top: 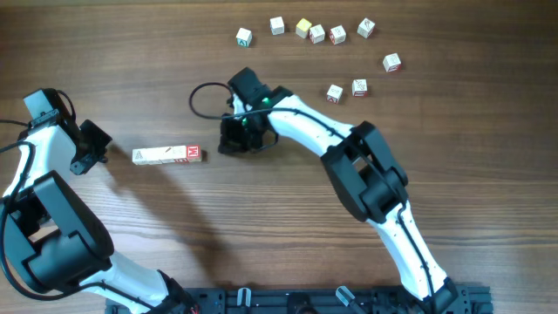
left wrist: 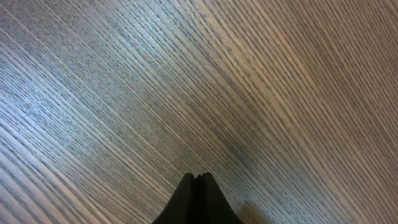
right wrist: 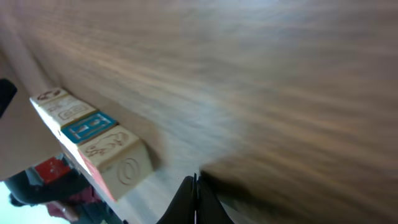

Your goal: Form a horizontal line

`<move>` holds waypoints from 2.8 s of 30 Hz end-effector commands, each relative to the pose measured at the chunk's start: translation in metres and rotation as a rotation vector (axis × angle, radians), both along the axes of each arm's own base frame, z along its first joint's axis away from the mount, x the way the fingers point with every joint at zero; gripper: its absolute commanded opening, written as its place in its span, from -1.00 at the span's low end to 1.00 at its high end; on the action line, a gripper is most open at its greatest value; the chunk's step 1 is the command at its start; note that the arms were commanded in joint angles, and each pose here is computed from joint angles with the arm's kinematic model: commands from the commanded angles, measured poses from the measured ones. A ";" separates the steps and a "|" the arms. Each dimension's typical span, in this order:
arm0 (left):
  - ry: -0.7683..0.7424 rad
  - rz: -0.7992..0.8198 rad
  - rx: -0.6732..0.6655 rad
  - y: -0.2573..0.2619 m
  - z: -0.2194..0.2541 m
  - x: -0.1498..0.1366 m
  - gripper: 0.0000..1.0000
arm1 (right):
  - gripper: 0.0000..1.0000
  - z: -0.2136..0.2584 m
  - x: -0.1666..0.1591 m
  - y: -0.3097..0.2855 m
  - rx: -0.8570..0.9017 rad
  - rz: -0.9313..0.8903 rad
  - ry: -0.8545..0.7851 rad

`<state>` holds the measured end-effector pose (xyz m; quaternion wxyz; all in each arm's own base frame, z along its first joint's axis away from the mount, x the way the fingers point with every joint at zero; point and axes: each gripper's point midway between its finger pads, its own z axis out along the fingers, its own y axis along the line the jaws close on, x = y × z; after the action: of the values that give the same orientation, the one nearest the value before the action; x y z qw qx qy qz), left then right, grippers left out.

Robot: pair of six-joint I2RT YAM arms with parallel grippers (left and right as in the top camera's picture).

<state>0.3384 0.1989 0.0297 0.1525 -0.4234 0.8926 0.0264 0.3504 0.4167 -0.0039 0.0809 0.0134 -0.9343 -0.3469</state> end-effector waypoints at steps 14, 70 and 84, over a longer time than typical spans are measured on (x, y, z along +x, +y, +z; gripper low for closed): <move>-0.422 -0.204 -0.276 -0.061 0.088 0.056 -0.92 | -0.91 0.089 0.021 -0.171 -0.468 -0.103 -0.145; -0.927 -0.874 0.077 -0.253 0.318 -0.176 1.00 | 1.00 0.425 -0.208 -0.376 -0.293 -0.544 -0.984; -1.248 -0.977 0.322 -0.253 0.248 -0.148 1.00 | 0.99 0.425 -0.208 -0.376 -0.293 -0.544 -0.984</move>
<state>0.1826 -0.0569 0.3108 0.6716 0.1010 0.7162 -0.1604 0.1415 0.0451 0.4198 -0.4476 -0.0730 -0.8722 -0.1830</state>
